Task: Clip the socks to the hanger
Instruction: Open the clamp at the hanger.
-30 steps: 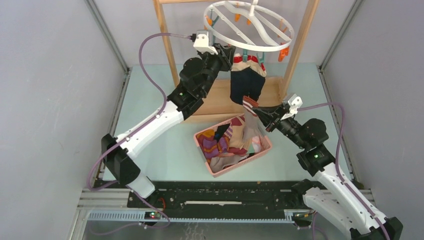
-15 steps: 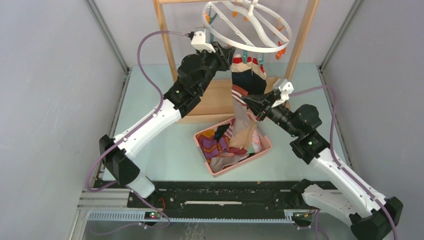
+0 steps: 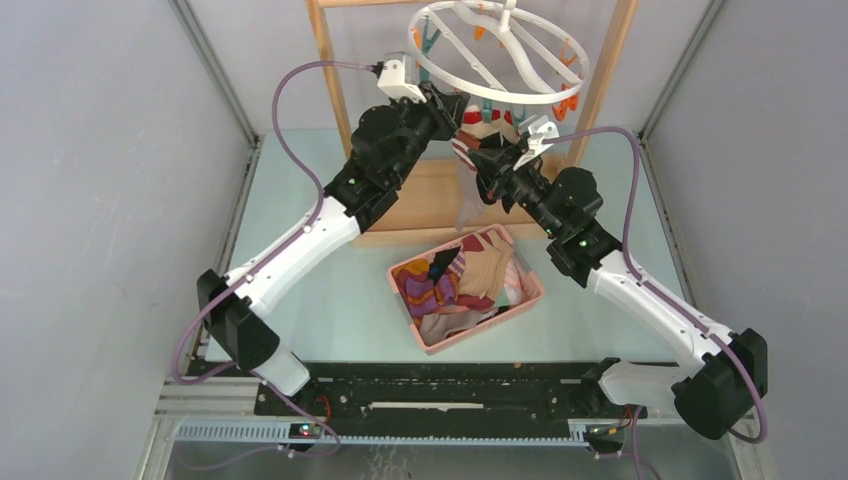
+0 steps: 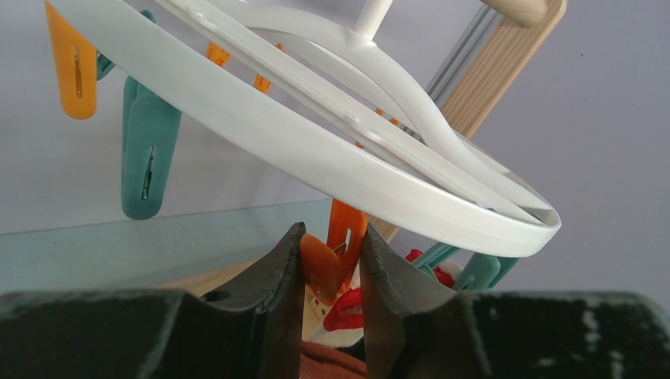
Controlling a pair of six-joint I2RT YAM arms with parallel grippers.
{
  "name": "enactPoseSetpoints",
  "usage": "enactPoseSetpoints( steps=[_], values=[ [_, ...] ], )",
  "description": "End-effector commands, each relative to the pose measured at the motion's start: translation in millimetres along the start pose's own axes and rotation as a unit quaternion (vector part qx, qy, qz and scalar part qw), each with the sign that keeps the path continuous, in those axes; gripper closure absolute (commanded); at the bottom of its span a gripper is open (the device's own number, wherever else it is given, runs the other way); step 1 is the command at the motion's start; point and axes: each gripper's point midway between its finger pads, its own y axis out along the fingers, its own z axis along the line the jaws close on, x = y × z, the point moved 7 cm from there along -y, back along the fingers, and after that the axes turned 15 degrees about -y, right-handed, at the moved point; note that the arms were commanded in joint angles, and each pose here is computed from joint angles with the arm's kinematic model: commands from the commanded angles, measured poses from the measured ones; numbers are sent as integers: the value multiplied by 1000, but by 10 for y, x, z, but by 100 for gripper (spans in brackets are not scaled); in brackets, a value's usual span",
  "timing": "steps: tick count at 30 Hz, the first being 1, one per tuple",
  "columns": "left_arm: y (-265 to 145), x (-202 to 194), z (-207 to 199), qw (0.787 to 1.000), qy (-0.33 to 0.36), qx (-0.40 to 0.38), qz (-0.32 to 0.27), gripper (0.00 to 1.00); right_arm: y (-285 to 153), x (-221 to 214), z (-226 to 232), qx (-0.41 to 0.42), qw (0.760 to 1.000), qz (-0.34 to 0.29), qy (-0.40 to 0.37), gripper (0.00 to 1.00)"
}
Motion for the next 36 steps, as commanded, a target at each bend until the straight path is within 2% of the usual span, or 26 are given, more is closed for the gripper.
enactPoseSetpoints(
  steps=[1, 17, 29, 36],
  values=[
    [-149, 512, -324, 997, -23, -46, -54, 70, 47, 285, -118, -46, 998, -42, 3, 100],
    [-141, 549, -310, 997, -18, -45, -63, 49, 37, 264, -186, -58, 998, -37, 1, 100],
    [-77, 513, -279, 997, -10, -39, -63, 50, 30, 282, -195, -56, 998, -41, 2, 100],
    [-56, 528, -277, 997, -8, -34, -64, 61, 27, 286, -186, -52, 998, -41, 2, 100]
  ],
)
